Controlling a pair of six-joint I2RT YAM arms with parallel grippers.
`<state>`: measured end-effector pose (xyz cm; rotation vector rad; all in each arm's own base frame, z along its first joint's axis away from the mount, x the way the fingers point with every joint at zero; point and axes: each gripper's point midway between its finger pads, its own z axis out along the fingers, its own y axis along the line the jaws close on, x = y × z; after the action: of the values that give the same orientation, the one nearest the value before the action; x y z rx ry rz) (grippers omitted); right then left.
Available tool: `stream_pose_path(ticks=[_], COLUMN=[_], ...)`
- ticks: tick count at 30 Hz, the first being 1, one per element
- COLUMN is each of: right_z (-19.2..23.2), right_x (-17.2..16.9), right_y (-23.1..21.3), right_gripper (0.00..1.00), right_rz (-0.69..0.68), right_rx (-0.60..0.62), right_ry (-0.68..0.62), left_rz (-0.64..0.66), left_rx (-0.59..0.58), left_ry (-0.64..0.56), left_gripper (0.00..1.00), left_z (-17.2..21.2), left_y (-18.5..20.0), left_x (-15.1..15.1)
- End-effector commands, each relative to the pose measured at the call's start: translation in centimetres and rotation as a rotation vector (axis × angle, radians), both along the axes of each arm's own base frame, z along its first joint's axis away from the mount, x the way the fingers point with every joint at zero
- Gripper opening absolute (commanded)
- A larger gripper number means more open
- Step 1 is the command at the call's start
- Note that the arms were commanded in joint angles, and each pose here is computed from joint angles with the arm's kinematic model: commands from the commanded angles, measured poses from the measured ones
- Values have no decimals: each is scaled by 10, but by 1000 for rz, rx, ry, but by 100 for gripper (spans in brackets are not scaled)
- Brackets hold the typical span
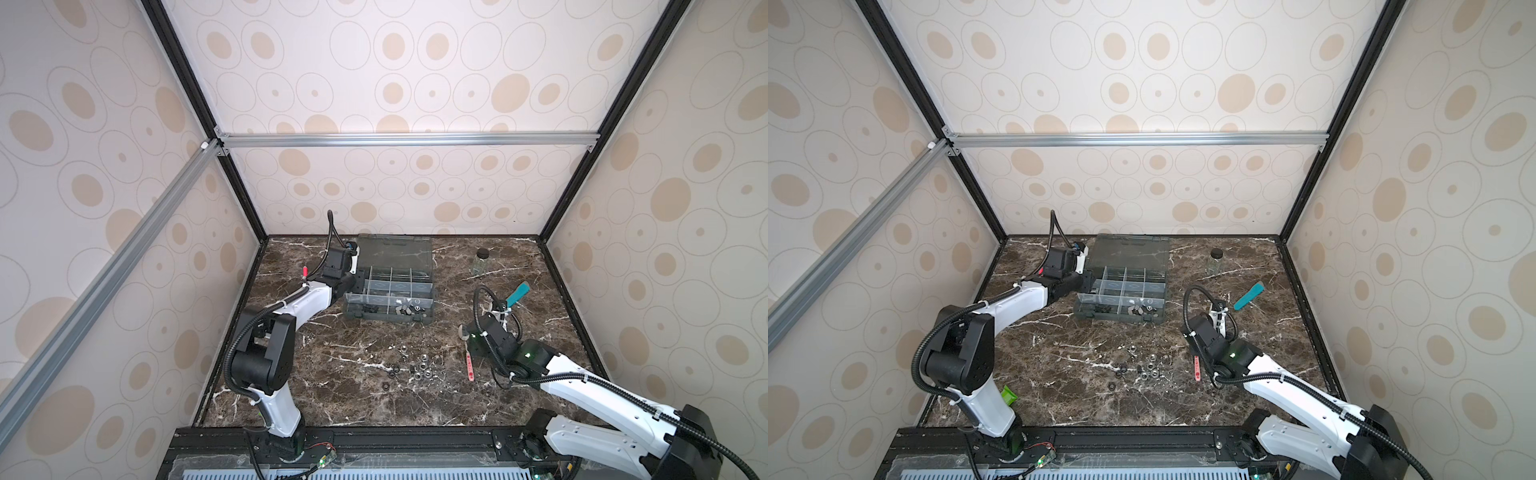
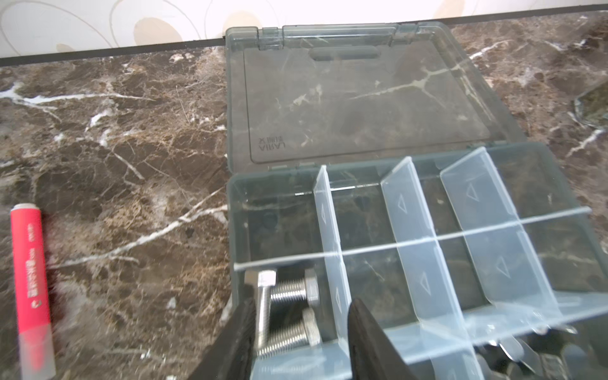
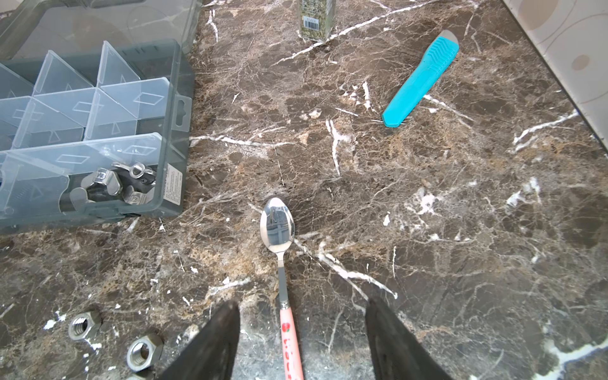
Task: Sort the screws and nuts into containers
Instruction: 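Open the left gripper and withdraw it while the right gripper moves to the pile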
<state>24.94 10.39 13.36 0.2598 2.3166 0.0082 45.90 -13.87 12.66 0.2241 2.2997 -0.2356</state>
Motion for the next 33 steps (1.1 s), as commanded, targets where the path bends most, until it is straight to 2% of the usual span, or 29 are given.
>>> stream_pose_path(ticks=[1, 14, 26, 33], right_z=[-5, -15, -22, -28], right_x=[-5, -2, 2, 7], right_y=[-6, -1, 15, 36], right_gripper=[64, 65, 65, 64], right_rz=[-24, -1, 44, 117], right_rx=[2, 2, 16, 6], right_ry=[12, 25, 60, 138], left_rz=[7, 28, 56, 63], left_rx=[-46, -73, -99, -94], left_ry=[-55, -174, -239, -289], left_gripper=[46, 48, 49, 49], left_z=[23, 54, 52, 60], left_y=[3, 24, 43, 53], left_x=[-7, -59, -86, -93])
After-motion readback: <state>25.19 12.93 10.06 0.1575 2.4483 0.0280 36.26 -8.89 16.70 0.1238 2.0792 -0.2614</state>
